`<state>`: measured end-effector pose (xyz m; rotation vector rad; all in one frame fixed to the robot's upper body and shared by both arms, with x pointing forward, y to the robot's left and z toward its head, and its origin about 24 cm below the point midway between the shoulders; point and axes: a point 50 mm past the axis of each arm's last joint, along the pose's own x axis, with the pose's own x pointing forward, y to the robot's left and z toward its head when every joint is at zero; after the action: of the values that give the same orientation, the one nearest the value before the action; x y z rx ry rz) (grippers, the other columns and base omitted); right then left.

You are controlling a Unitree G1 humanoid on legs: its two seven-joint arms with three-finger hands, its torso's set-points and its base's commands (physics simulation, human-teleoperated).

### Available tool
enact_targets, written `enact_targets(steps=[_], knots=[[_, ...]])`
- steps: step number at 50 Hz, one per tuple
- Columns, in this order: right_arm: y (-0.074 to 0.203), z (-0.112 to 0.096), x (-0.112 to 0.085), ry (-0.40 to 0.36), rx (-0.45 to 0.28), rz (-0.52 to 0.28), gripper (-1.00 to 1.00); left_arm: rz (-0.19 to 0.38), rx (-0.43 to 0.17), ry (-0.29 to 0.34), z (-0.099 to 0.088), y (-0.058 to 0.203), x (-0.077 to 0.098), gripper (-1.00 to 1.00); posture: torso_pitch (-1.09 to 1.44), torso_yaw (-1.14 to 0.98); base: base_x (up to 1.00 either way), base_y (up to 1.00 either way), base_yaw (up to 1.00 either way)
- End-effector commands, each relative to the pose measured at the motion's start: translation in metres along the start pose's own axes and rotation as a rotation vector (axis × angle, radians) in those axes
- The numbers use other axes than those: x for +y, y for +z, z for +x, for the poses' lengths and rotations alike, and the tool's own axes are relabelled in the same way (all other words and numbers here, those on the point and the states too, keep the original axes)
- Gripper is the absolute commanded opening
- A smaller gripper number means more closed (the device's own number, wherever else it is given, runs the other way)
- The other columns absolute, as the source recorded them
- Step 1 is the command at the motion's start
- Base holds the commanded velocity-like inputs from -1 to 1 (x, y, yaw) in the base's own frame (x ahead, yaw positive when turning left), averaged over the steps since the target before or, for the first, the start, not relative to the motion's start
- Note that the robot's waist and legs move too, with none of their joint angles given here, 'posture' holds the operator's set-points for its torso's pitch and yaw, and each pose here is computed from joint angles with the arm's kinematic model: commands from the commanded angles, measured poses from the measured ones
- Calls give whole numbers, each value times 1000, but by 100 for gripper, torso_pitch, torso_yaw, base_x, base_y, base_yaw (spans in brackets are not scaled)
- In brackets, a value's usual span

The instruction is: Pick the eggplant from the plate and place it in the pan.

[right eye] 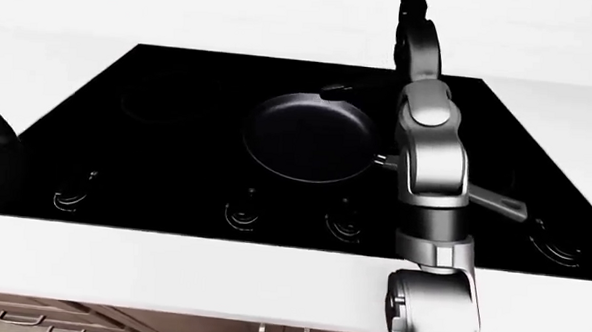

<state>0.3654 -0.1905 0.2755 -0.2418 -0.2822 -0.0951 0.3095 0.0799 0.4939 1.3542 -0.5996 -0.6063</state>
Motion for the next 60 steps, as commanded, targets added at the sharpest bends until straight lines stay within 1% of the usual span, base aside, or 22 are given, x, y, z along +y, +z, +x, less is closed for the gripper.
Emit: enact_targets(steps=[1, 4, 8, 10, 16, 28, 34, 36, 41, 51, 54, 56, 58, 60], knots=[[22, 0, -6, -22, -95, -4, 100, 15, -41, 69, -3, 17, 11, -100, 0, 0, 0, 0, 0], [21, 0, -8, -26, -92, -4, 100, 14, -65, 52, 7, 26, 1, -100, 0, 0, 0, 0, 0], [21, -1, -11, -31, -93, -2, 100, 11, -91, 41, 13, 36, -4, -100, 0, 0, 0, 0, 0], [19, -1, -10, -29, -93, -5, 100, 10, -93, 39, 14, 37, -5, -100, 0, 0, 0, 0, 0], [22, -2, -11, -31, -100, -3, 100, 10, -95, 50, 11, 38, 2, -100, 0, 0, 0, 0, 0], [23, -1, -11, -35, -101, -9, 100, 17, -92, 53, 10, 38, 6, -100, 0, 0, 0, -10, 0], [23, -1, -10, -35, -102, -4, 100, 9, -82, 53, 10, 33, 5, -100, 0, 0, 0, -28, 0], [23, -1, -11, -36, -103, -4, 100, 13, -80, 41, 11, 32, 2, -100, 0, 0, 0, 0, 0], [22, -1, -10, -35, -105, -4, 100, 9, -85, 44, 11, 35, 4, -100, 0, 0, 0, 0, 0], [24, -2, -7, -32, -110, -1, 100, 10, -74, 56, 7, 33, 9, -100, 0, 0, 0, 0, 0], [24, -2, -10, -36, -111, 0, 100, 19, -77, 45, 14, 32, 1, -100, 0, 0, 0, 0, 0], [24, -2, -12, -41, -111, 1, 100, 18, -78, 31, 21, 30, -11, -100, 0, 0, 0, 0, 0], [24, -1, -13, -43, -111, 0, 100, 19, -89, 5, 28, 30, -27, -100, 0, 0, 0, 0, 0], [23, -1, -13, -43, -110, -1, 100, 6, -102, 1, 32, 33, -35, -100, 0, 0, 0, 0, 0]])
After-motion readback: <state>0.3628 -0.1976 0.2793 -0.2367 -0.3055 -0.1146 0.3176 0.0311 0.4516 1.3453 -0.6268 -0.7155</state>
